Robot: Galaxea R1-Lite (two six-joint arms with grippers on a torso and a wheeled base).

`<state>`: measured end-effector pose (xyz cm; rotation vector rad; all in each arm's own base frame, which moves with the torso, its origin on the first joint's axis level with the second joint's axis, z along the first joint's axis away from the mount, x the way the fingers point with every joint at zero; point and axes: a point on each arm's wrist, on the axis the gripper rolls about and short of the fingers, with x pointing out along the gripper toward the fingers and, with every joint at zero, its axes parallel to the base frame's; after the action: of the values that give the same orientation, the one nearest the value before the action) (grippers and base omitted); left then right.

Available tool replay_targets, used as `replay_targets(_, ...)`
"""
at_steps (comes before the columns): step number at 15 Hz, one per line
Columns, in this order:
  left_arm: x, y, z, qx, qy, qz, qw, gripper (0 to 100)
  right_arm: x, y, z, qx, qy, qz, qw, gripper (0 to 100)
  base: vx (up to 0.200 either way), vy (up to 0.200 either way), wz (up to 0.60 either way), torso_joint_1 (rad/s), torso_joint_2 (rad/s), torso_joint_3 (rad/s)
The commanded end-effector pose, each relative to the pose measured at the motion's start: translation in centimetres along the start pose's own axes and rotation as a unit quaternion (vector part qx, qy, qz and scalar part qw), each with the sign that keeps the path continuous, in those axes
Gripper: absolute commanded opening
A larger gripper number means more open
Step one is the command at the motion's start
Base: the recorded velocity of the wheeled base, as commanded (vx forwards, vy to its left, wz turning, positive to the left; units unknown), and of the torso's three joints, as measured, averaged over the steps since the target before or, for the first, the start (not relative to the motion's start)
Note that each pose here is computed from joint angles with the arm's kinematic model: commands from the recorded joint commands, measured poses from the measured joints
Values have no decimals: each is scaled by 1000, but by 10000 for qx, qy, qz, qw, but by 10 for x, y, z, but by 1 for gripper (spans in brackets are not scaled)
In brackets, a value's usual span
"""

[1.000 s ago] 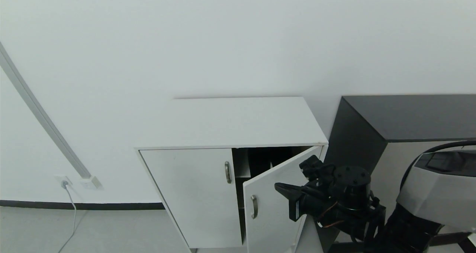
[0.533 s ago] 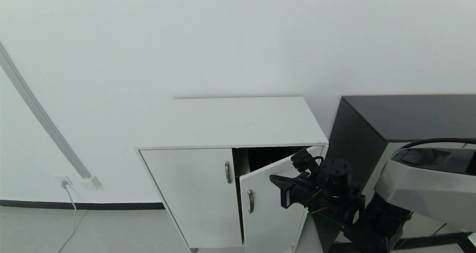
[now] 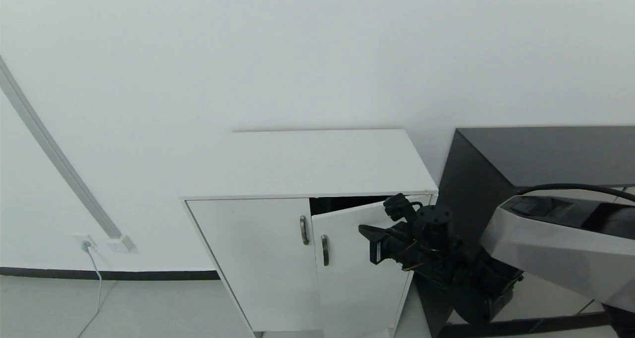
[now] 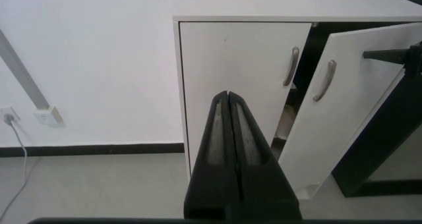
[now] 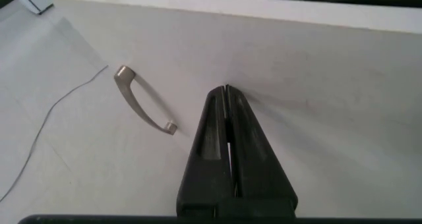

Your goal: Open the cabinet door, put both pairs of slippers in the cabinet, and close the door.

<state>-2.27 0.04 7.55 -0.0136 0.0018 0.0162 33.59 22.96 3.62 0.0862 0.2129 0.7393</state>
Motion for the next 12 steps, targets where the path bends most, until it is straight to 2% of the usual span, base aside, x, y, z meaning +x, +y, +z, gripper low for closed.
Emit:
replay_targets(1,0,0,0,-1,-2,3,10000,0,4,-6,-8,30,72,-54,10000,0,0,0,0,0,0,0)
replay_targets(12,0,0,0,-1,-2,-4,10000,0,14,-21,-8,145,-23,-210,9997,0,0,0,0,0,0,0)
